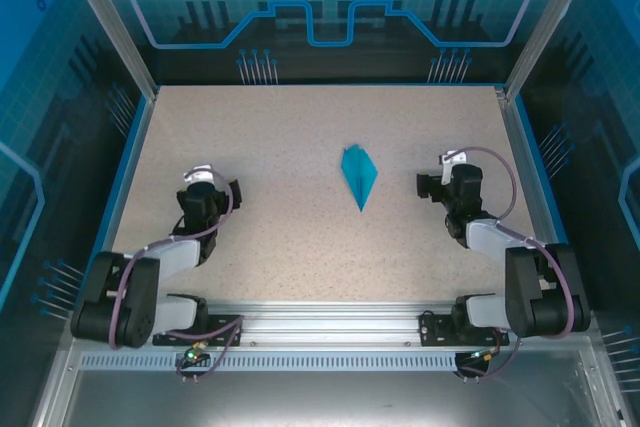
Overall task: Fold a paper plane with a square sheet of paper (fold left side to right side)
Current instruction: Reset both arms
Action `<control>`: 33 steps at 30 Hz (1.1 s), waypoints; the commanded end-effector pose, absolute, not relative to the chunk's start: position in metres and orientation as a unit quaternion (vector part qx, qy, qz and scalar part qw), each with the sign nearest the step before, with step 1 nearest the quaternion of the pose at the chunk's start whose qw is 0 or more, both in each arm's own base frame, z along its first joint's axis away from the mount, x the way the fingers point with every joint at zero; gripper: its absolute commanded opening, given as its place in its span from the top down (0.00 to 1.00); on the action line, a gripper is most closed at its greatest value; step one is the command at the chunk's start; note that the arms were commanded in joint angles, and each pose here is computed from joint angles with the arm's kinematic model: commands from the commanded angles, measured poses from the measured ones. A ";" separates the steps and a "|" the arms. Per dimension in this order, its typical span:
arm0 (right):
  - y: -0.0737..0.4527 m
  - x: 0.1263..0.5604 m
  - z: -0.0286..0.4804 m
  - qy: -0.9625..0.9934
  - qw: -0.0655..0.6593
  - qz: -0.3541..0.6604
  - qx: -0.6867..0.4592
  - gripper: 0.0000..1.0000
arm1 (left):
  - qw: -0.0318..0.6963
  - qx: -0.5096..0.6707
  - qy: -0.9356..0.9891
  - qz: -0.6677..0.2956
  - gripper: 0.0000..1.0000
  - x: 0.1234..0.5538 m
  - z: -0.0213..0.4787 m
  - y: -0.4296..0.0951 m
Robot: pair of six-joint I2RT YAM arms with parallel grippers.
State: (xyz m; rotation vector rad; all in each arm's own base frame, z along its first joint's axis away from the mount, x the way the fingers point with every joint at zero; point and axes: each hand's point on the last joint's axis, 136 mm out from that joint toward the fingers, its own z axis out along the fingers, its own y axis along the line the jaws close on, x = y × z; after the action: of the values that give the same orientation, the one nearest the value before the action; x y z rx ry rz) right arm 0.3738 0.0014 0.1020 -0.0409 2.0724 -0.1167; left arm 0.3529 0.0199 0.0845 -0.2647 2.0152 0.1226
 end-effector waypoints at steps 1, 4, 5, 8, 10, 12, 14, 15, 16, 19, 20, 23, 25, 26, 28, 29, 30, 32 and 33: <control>0.011 0.380 0.120 0.830 0.557 -0.021 -0.035 0.00 | 0.586 -0.067 0.807 0.019 0.02 0.382 0.111 0.006; 0.020 0.385 0.114 0.823 0.567 -0.003 -0.041 0.00 | 0.582 -0.050 0.811 0.013 0.02 0.391 0.095 0.001; 0.021 0.388 0.111 0.821 0.569 -0.007 -0.045 0.00 | 0.568 -0.044 0.822 0.006 0.02 0.391 0.093 -0.002; 0.029 0.398 0.096 0.825 0.561 -0.011 -0.063 0.01 | 0.562 -0.049 0.826 0.001 0.01 0.395 0.092 0.001; 0.027 0.397 0.094 0.829 0.557 0.004 -0.058 0.00 | 0.560 -0.053 0.827 -0.003 0.02 0.395 0.091 0.002; 0.026 0.397 0.094 0.830 0.554 0.005 -0.057 0.00 | 0.560 -0.054 0.827 -0.004 0.01 0.395 0.091 0.002; 0.026 0.396 0.094 0.831 0.553 0.004 -0.057 0.00 | 0.560 -0.053 0.827 -0.004 0.02 0.395 0.092 0.002; 0.026 0.396 0.093 0.833 0.551 0.004 -0.057 0.01 | 0.560 -0.053 0.827 -0.004 0.01 0.395 0.091 0.002; 0.026 0.396 0.093 0.832 0.552 0.005 -0.058 0.00 | 0.560 -0.053 0.827 -0.004 0.01 0.395 0.091 0.002; 0.029 0.396 0.093 0.832 0.551 0.003 -0.063 0.01 | 0.560 -0.053 0.827 -0.004 0.02 0.395 0.091 0.002; 0.029 0.396 0.093 0.832 0.552 0.003 -0.063 0.00 | 0.560 -0.053 0.827 -0.004 0.01 0.395 0.091 0.002; 0.029 0.397 0.094 0.831 0.552 0.003 -0.064 0.00 | 0.560 -0.053 0.827 -0.004 0.01 0.395 0.091 0.002; 0.029 0.396 0.094 0.831 0.552 0.003 -0.064 0.00 | 0.560 -0.053 0.826 -0.004 0.01 0.395 0.092 0.002; 0.029 0.397 0.094 0.831 0.552 0.003 -0.064 0.01 | 0.560 -0.053 0.827 -0.004 0.01 0.395 0.091 0.002; 0.029 0.397 0.094 0.831 0.552 0.003 -0.064 0.00 | 0.560 -0.053 0.827 -0.004 0.02 0.395 0.091 0.002; 0.029 0.396 0.093 0.832 0.551 0.003 -0.064 0.00 | 0.560 -0.053 0.827 -0.004 0.02 0.395 0.091 0.002; 0.029 0.397 0.094 0.831 0.552 0.003 -0.064 0.00 | 0.560 -0.053 0.827 -0.004 0.01 0.395 0.091 0.002; 0.029 0.397 0.094 0.831 0.552 0.003 -0.063 0.01 | 0.559 -0.053 0.827 -0.004 0.02 0.395 0.091 0.002; 0.029 0.397 0.094 0.831 0.552 0.004 -0.064 0.00 | 0.559 -0.053 0.827 -0.004 0.01 0.395 0.091 0.002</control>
State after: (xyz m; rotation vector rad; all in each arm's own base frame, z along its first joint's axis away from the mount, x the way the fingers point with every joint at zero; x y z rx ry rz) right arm 0.3894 0.0259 0.0797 -0.1349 2.0177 0.0031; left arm 0.3878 0.0016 0.0784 -0.1372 1.9915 0.0026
